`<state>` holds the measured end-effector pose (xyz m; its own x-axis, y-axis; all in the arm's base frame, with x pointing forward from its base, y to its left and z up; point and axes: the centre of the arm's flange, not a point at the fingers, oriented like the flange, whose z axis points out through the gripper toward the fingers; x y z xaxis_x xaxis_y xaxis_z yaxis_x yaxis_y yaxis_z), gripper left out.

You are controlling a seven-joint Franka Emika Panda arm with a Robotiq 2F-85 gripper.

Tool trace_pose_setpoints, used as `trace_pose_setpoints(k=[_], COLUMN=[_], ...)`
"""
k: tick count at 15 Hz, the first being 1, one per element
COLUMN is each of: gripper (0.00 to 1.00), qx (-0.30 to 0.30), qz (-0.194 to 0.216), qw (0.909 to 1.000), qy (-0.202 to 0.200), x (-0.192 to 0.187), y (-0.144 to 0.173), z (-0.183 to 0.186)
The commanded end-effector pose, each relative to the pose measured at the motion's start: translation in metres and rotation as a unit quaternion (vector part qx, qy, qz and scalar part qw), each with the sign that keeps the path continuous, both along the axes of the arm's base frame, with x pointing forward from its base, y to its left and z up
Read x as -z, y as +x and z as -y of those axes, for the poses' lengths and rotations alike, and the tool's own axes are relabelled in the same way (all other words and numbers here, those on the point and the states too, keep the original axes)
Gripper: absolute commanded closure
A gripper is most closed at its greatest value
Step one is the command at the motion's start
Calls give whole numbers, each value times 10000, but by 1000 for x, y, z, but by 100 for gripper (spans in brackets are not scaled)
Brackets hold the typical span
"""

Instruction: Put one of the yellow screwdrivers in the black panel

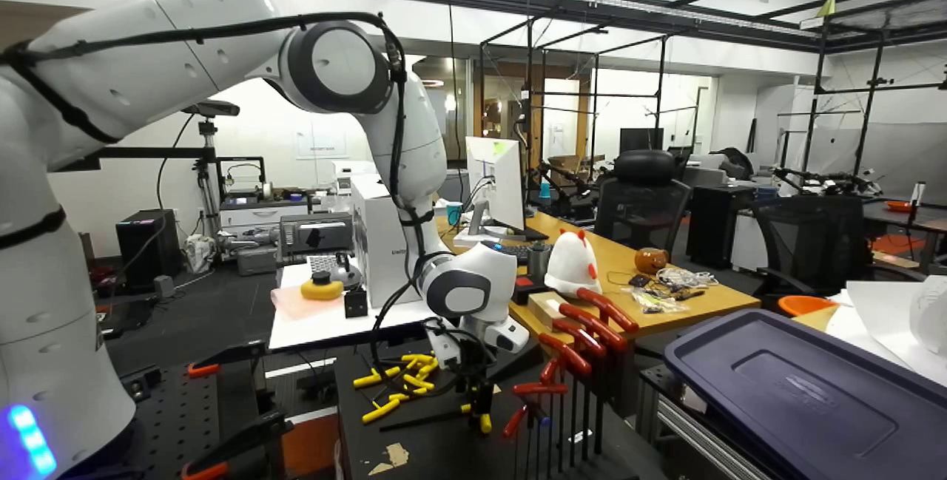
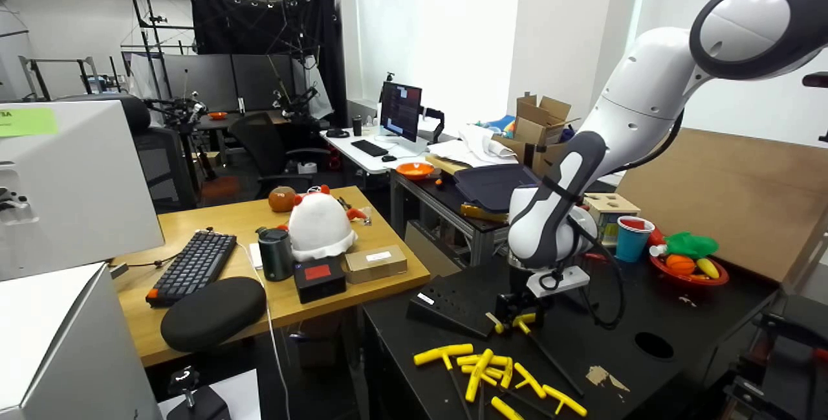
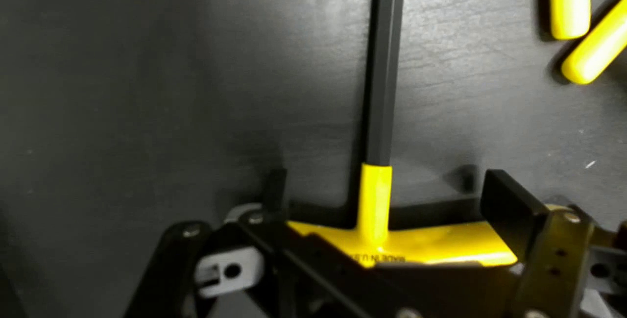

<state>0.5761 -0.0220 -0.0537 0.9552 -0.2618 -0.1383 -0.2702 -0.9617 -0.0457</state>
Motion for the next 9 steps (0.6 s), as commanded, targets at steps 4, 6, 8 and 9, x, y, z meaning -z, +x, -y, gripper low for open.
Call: trace_pose_setpoints(k=[4,6,8,9], gripper=[0,0,0,0], qx=[403,426,441,455], qz=[398,486,525,526], qw=[9976,9965,9955,9951], qy=[-386,-538,-654,-698], x=[-19,-23,-26,-28], y=[-3,-2,-1,0], z=[7,8,9,9])
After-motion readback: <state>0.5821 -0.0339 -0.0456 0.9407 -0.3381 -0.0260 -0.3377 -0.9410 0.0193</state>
